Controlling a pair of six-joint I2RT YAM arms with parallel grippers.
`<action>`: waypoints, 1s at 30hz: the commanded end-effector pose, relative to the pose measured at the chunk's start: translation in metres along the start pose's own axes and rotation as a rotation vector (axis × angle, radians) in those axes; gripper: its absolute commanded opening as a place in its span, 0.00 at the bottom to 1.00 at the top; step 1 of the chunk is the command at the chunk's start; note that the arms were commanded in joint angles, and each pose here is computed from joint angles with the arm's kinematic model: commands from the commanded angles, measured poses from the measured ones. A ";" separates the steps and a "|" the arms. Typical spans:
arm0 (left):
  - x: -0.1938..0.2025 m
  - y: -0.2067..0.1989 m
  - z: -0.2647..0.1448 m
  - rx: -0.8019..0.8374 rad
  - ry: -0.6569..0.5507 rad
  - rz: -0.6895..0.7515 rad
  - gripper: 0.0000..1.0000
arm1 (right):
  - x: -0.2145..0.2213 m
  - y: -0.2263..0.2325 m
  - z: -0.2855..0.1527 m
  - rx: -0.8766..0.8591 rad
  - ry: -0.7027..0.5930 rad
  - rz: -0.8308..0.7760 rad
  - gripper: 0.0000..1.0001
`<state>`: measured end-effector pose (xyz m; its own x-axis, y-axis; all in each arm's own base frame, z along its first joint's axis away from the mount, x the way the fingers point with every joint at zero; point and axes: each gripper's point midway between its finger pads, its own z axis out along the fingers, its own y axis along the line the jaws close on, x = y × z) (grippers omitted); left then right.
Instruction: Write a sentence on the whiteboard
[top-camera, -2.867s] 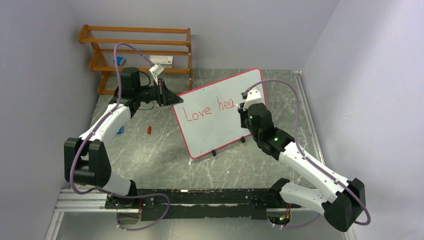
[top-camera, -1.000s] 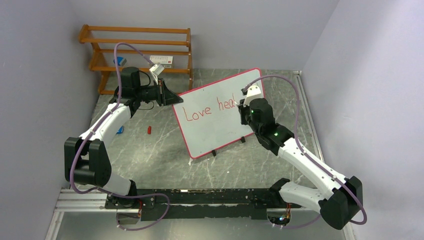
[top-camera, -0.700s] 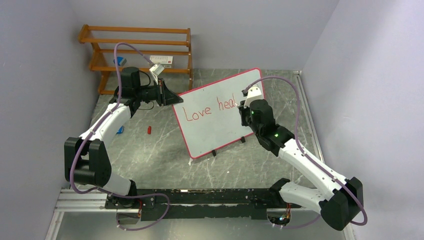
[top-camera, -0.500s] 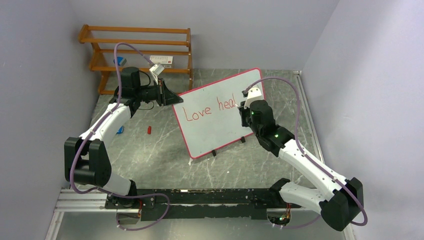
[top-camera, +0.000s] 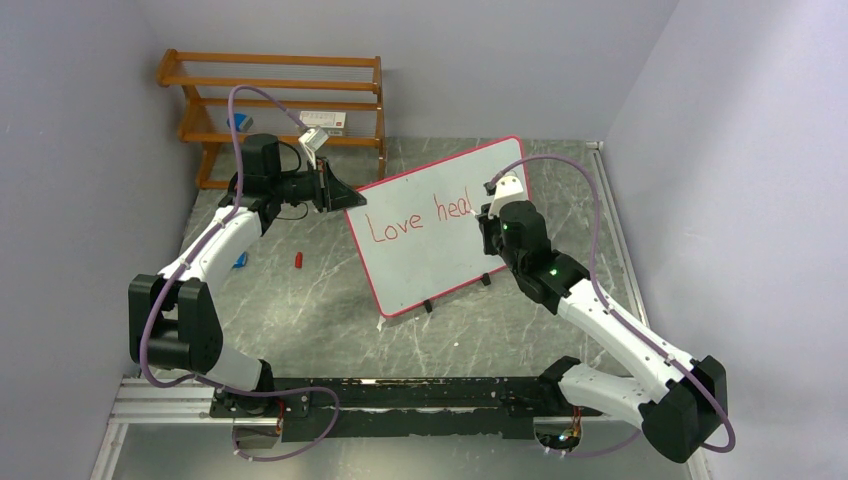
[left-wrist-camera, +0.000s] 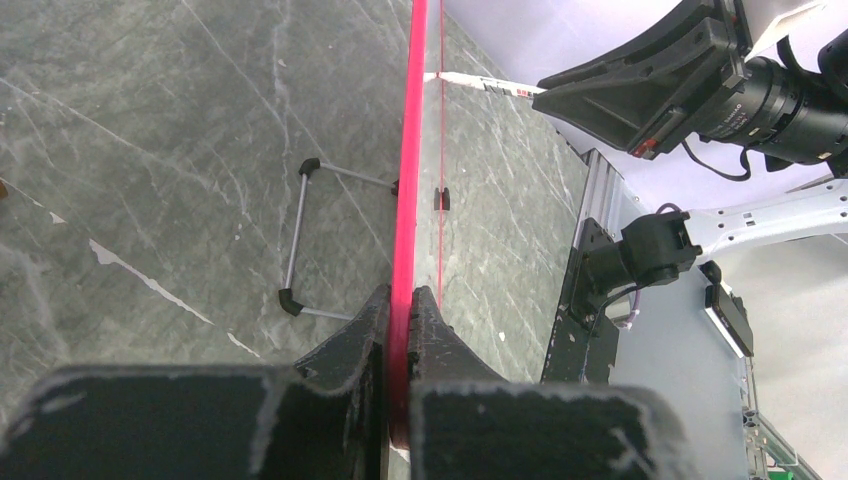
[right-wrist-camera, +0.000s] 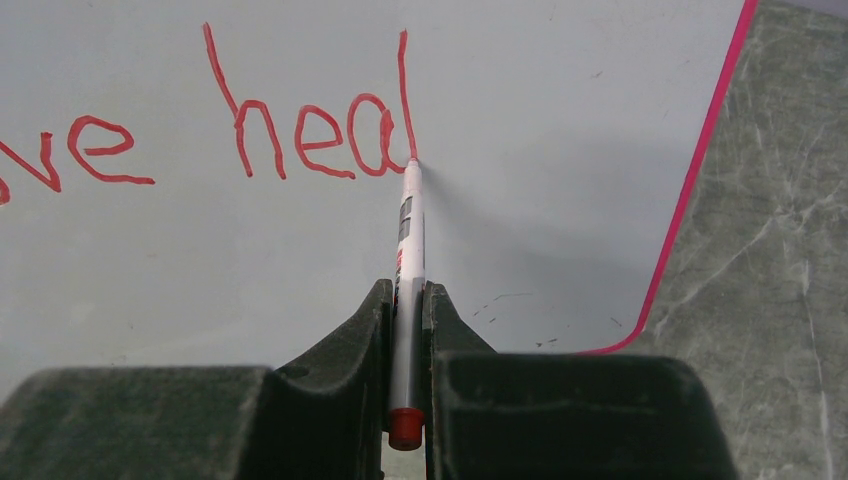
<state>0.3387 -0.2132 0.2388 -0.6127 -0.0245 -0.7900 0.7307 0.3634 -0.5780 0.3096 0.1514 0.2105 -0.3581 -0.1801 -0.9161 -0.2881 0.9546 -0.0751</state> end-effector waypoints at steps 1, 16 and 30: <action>0.038 0.020 0.010 -0.056 0.091 -0.071 0.05 | 0.014 -0.005 -0.002 0.012 0.039 -0.007 0.00; 0.037 0.020 0.010 -0.057 0.091 -0.069 0.05 | -0.004 -0.011 0.001 0.054 -0.032 0.013 0.00; 0.038 0.021 0.010 -0.059 0.093 -0.072 0.05 | -0.023 -0.019 -0.003 0.082 -0.091 0.025 0.00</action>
<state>0.3385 -0.2132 0.2388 -0.6128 -0.0239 -0.7899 0.7312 0.3620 -0.5782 0.3151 0.1459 0.2252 -0.3079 -0.1470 -0.9400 -0.2454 0.9668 -0.0708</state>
